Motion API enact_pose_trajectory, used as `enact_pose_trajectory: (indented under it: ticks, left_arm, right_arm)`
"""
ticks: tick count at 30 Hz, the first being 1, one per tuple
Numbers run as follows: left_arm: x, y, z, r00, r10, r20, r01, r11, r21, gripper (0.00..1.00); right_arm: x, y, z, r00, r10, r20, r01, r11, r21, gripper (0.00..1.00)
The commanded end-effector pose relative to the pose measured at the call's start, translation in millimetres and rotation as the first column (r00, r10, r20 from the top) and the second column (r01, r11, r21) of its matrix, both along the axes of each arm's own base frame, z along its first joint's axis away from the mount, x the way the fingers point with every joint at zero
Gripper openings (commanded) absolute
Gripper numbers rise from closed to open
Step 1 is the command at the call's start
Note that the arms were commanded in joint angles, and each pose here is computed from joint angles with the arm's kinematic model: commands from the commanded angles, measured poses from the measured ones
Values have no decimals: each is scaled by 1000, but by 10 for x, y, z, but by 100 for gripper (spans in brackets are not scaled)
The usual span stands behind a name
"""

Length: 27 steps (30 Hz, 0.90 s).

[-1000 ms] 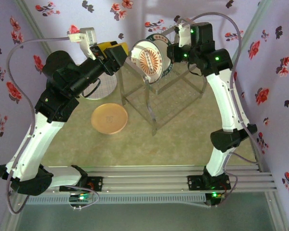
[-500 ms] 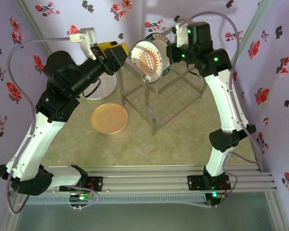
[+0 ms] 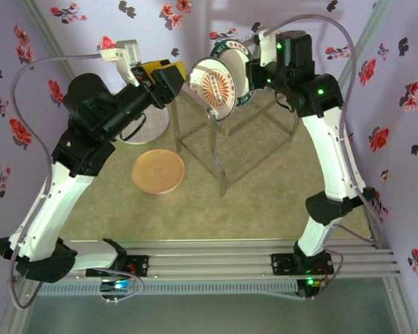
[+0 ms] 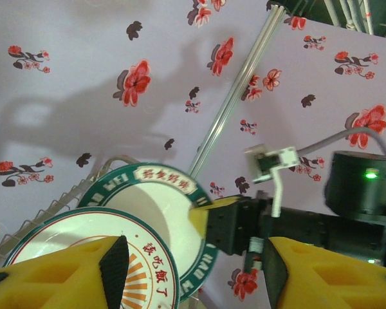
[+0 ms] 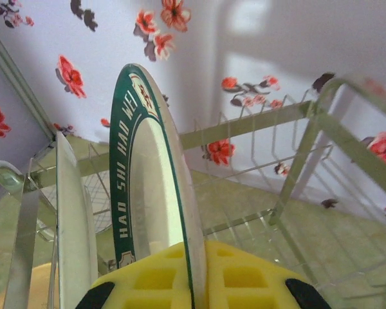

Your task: Unload the plates from the dish rack

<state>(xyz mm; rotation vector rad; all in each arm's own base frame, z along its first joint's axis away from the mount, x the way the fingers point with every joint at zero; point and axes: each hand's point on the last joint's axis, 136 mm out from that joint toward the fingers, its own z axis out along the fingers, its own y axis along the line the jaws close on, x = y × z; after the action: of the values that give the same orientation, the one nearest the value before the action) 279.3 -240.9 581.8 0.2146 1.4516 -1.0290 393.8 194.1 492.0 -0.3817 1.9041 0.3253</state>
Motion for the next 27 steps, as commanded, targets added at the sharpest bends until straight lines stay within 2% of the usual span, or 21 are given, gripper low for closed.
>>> enact_pose_trajectory:
  ticks: [1, 7, 14, 22, 27]
  left_arm:
    - [10, -56, 41, 1000, -14, 10, 14, 999, -34, 59]
    - [58, -184, 35, 998, -59, -17, 58, 996, -62, 59]
    - [156, -567, -51, 983, -163, -84, 159, 985, -62, 59]
    - [368, -1050, -138, 946, -281, -160, 271, 959, -81, 59]
    - [523, -1294, -181, 922, -328, -204, 313, 944, -103, 59]
  right_arm:
    - [-198, -250, 544, 984, -70, 163, 66, 997, 29, 0]
    - [-295, -505, 799, 954, -168, 248, 162, 986, 42, 0]
    - [-461, -894, 1116, 899, -294, 326, 257, 954, 153, 0]
    - [-552, -1151, 1233, 889, -345, 300, 252, 918, 307, 0]
    - [-592, -1190, 1318, 898, -335, 286, 206, 893, 399, 0]
